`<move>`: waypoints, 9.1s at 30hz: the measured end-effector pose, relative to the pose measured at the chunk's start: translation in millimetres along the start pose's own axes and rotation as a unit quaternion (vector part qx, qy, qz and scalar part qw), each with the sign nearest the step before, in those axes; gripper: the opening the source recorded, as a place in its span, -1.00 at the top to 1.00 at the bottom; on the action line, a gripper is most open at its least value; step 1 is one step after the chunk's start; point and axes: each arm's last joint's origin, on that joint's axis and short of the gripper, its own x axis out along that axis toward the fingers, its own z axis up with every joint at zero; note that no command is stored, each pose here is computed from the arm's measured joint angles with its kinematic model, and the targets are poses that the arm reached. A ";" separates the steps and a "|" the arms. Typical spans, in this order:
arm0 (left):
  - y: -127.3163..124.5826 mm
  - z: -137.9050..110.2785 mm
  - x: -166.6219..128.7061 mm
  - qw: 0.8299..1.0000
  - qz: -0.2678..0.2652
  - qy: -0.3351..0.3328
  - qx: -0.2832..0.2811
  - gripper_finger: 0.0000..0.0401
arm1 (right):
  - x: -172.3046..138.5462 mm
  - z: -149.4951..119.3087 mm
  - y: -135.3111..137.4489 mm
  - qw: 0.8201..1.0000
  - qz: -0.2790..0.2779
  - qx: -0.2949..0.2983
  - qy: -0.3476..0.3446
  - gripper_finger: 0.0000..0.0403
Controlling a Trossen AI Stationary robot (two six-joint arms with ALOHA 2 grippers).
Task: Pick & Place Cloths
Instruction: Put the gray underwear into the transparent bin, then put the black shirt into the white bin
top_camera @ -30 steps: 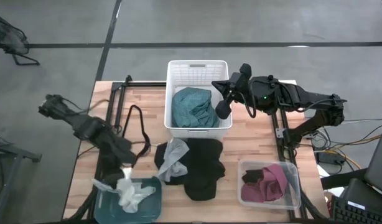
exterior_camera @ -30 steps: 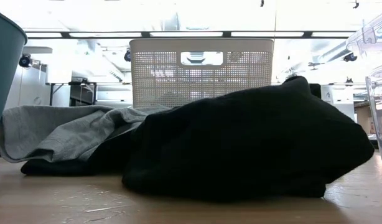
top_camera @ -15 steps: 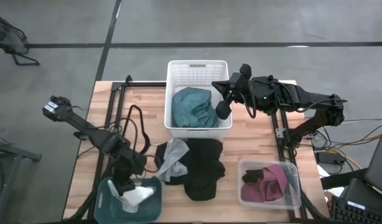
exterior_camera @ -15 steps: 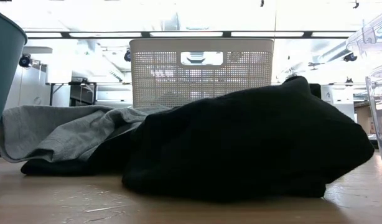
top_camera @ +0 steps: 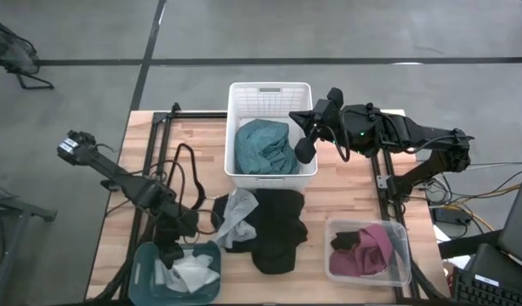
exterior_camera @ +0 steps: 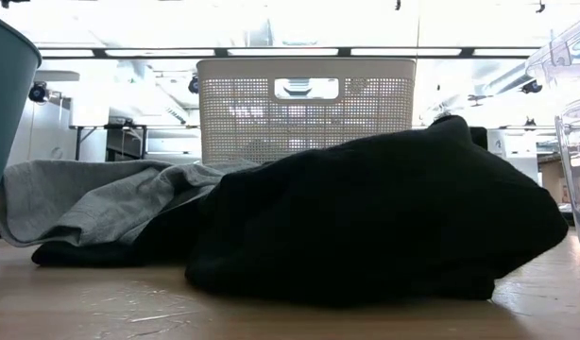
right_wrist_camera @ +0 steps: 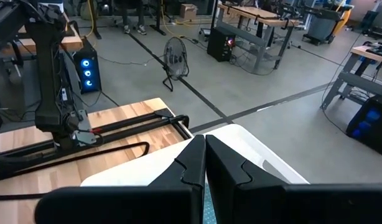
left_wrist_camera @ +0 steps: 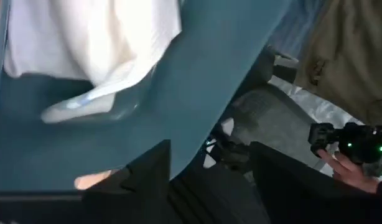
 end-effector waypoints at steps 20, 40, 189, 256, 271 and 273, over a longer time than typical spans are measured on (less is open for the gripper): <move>-41.0 32.0 -90.9 0.865 0.031 -0.494 0.084 -0.19 | -30.0 6.6 -15.4 0.996 0.086 0.003 -0.004 0.96; -22.6 96.3 -45.4 0.877 0.176 -0.446 0.031 -0.19 | -66.1 -32.2 -40.6 0.984 0.152 0.088 0.024 0.96; -130.9 79.4 -197.0 0.697 0.038 -0.671 0.250 0.78 | -113.4 -235.0 89.5 0.686 0.303 -0.068 0.658 0.93; 2.9 128.1 -4.2 0.813 0.229 -0.329 0.422 0.16 | -80.3 -75.7 20.7 0.951 0.090 -0.014 0.294 0.07; 53.1 128.2 18.0 0.859 0.275 -0.357 0.243 0.16 | -79.8 -76.9 21.1 0.951 0.090 -0.010 0.297 0.20; 61.6 126.8 21.9 0.871 0.268 -0.360 0.203 0.16 | -79.8 -76.9 21.1 0.951 0.089 -0.007 0.298 0.23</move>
